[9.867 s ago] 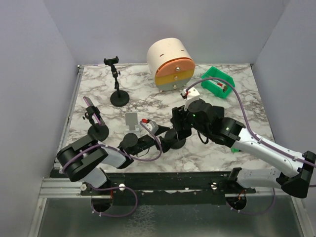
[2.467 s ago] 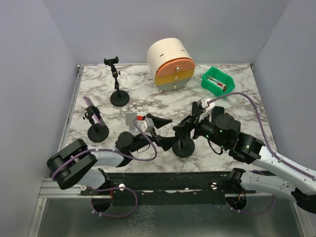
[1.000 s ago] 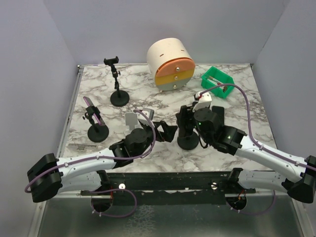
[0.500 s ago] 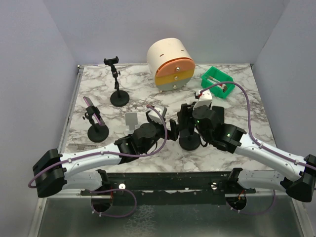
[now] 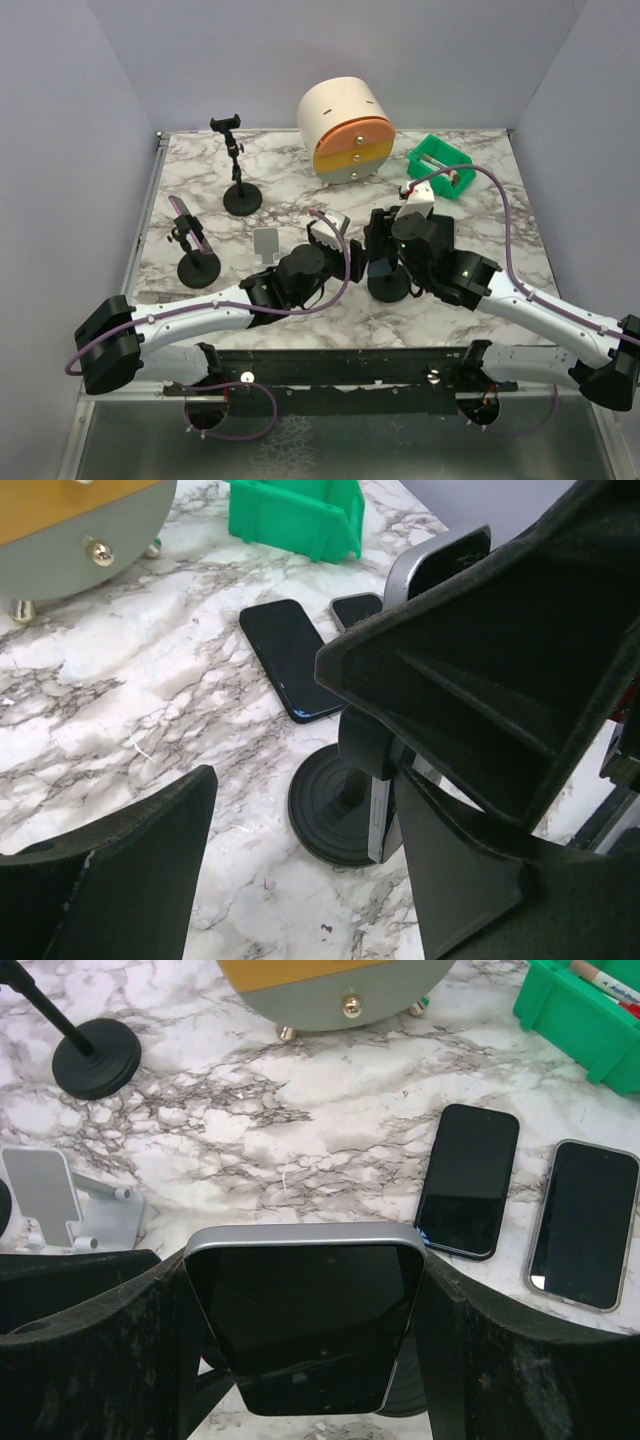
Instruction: Remove the phone from the phone stand
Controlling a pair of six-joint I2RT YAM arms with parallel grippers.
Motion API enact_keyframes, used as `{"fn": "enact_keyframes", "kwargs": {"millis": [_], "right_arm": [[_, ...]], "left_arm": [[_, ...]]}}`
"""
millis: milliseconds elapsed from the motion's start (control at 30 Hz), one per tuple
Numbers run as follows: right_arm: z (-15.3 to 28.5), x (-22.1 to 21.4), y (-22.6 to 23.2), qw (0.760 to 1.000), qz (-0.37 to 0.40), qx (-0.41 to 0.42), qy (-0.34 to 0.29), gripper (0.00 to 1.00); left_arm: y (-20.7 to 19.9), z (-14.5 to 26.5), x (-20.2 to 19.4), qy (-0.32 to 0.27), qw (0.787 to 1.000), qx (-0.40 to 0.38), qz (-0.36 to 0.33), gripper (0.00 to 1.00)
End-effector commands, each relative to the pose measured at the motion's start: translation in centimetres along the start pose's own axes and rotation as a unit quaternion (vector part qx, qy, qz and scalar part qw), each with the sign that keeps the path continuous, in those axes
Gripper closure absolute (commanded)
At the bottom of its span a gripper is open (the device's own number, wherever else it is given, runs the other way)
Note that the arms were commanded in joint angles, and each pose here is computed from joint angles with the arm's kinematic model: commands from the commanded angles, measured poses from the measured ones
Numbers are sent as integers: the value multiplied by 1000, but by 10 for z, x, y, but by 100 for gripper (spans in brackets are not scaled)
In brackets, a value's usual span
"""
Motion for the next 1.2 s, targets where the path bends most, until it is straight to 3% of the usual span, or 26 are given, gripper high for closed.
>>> {"fn": "enact_keyframes", "kwargs": {"millis": [0,333,533,833,900,1033,1167], "right_arm": [[12,29,25,996,-62,54,-29,100],[19,30,30,993,-83,79,-22,100],[20,29,28,993,-84,79,-22,100],[21,26,27,993,-83,83,-20,100],[21,25,28,993,-83,83,-19,100],[21,26,29,993,-84,85,-20,100],[21,27,30,993,-84,86,-20,100]], "left_arm": [[-29,3,12,-31,995,-87,31,24],[-33,9,19,-56,982,-163,80,25],[-27,12,25,-69,979,-170,94,45],[-12,17,30,-85,974,-173,119,63],[-14,17,29,-83,973,-180,118,64],[-17,16,27,-76,972,-190,116,53],[-20,15,23,-68,971,-198,113,52]]}}
Point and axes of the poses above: each gripper's point midway between its finger pads, its own z axis back along the fingers, its own y axis along the line the jaws close on, x = y × z, the point moved 2 cm from there along z, back along the fingers, and after that the axes turned 2 degrees about -z, right-handed, at the moved point
